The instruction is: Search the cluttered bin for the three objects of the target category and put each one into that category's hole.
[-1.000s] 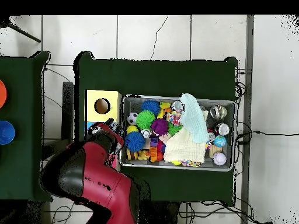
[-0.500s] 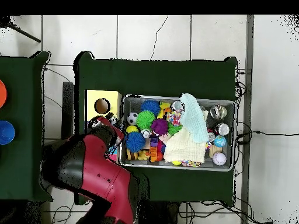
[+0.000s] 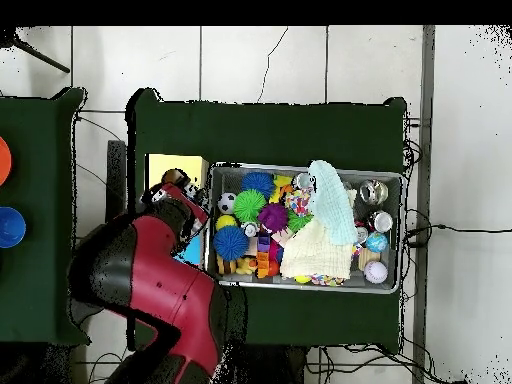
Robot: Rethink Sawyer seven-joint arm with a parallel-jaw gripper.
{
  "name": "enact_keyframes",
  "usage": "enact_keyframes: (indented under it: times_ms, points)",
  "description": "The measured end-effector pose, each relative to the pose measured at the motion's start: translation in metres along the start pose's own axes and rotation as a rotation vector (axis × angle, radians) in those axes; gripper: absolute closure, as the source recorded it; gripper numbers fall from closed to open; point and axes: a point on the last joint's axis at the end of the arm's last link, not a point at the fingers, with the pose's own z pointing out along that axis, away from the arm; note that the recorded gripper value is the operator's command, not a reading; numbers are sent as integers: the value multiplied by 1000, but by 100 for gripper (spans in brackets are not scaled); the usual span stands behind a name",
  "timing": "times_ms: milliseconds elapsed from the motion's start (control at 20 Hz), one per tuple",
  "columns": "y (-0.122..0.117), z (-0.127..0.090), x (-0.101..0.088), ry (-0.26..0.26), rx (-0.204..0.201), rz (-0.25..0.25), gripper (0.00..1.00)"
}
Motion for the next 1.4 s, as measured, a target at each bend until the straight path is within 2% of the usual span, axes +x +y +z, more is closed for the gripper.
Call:
enact_keyframes:
  times_ms: [300, 750, 950, 1400]
  points:
    - [20, 2, 5, -21, -12, 6, 100]
    - [24, 6, 9, -15, -12, 63, 100]
    - [28, 7, 20, -10, -12, 68, 100]
    - [32, 7, 30, 2, -10, 81, 100]
